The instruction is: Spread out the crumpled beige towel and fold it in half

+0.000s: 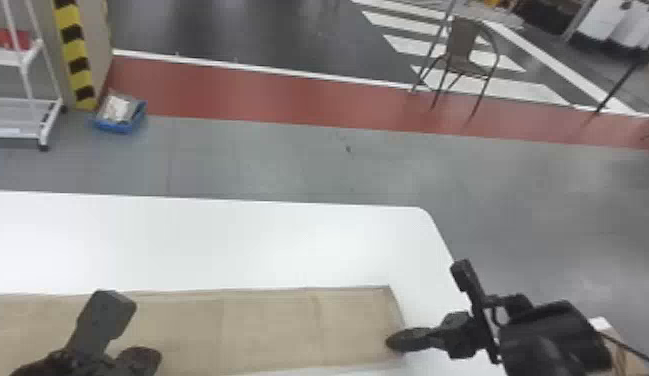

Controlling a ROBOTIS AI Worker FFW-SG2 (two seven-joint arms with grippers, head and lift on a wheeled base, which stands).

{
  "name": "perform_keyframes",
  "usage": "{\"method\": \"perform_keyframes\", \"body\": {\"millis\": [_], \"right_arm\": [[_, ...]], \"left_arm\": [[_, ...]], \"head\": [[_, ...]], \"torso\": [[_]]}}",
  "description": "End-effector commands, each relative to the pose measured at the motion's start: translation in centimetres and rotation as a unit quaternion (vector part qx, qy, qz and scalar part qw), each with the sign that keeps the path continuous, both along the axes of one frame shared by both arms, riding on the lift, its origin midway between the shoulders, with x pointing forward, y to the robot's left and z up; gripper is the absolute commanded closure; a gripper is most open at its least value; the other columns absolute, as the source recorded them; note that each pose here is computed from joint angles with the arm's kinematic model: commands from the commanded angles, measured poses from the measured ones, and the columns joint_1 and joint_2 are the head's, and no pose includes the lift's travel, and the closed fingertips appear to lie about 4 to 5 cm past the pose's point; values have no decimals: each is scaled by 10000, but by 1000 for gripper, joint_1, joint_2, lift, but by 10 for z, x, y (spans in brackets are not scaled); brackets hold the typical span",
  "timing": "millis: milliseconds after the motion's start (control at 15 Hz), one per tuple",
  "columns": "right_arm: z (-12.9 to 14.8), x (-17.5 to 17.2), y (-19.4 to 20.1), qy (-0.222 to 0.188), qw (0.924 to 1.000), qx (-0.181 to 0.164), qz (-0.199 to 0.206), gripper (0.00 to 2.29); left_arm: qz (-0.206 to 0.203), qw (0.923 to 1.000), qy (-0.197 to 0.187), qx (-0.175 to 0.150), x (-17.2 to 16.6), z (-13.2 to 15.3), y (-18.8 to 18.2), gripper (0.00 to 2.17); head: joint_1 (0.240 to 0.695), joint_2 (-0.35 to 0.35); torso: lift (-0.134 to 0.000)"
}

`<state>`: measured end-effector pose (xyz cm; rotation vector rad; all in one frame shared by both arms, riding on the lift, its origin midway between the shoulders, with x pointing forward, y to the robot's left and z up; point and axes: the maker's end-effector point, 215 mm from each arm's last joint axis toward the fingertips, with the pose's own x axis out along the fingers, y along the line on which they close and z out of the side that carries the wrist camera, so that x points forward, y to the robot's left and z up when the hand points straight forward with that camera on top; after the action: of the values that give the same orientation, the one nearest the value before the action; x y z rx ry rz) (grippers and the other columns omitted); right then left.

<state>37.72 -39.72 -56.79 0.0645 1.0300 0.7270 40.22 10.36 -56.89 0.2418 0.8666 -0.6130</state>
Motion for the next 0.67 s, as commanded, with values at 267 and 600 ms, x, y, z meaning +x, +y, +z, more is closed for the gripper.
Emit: {"method": "perform_keyframes", "body": {"millis": [267,600], "right_arm": [[-1,-10,-37,46,9995,-301,60,1480],[16,0,-56,-205,9991,-311,-177,1480]], "left_arm": [[-4,10000,45,88,1,-6,3,1328],[17,9999,92,60,0,-4,2,1328]], "head": [[695,-350],[695,-350]], "torso": [[0],[0]]}}
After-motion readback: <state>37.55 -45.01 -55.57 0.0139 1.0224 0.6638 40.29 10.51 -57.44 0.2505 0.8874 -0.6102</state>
